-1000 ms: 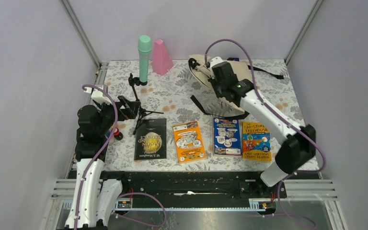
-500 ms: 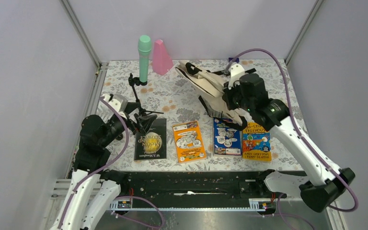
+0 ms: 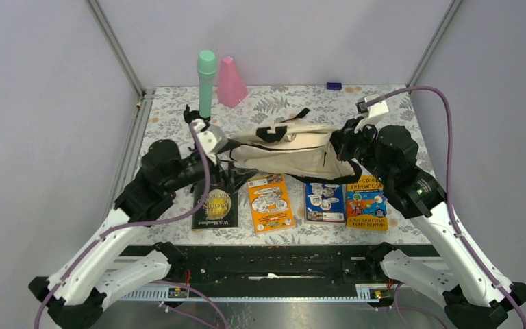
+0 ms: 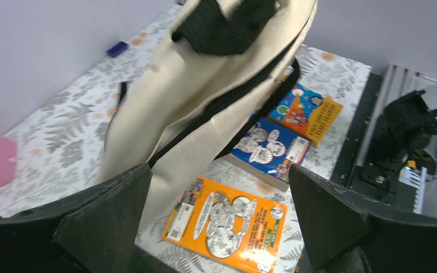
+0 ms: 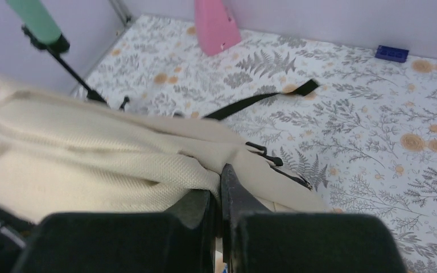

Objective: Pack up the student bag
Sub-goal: Pick up the student bag at the center of the board, then place the student bag at the center of the board.

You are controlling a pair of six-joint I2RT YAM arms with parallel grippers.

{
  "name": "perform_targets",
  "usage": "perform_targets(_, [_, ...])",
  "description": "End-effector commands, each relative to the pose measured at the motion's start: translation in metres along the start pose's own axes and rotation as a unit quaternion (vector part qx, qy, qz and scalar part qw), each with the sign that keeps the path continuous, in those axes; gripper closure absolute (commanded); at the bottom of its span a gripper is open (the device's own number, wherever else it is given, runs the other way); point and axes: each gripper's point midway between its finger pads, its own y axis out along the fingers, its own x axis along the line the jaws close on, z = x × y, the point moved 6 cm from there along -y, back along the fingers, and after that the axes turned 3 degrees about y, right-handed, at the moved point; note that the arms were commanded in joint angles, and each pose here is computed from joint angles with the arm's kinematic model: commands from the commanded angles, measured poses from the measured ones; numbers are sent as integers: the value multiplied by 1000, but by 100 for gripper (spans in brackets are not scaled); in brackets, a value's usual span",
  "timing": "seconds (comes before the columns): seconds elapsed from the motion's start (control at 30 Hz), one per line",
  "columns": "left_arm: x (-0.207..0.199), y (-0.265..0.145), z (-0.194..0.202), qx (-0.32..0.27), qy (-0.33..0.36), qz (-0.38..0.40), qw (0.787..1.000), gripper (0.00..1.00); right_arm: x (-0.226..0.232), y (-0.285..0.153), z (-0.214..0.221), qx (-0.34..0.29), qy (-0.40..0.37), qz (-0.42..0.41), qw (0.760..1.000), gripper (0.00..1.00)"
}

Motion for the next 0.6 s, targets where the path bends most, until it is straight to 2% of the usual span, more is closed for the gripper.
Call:
perform_targets(0.0, [-10,21,-30,-37,0,45,998,1,3,-17,-78,-200,91,28,975,100])
perform_targets(0.27, [-9,42,-45,-35,-6,61,998,1,-1,-31,-76,-252,203,30,946,100])
perform_targets(0.37, [-6,46,-41,-29,10,56,998,1,4,-34,-73,-255,209,4,944,100])
perform_targets(0.57, [-12,54,-26,-12,41,73,996,1,5,-40,-75,-247,204,3,947,100])
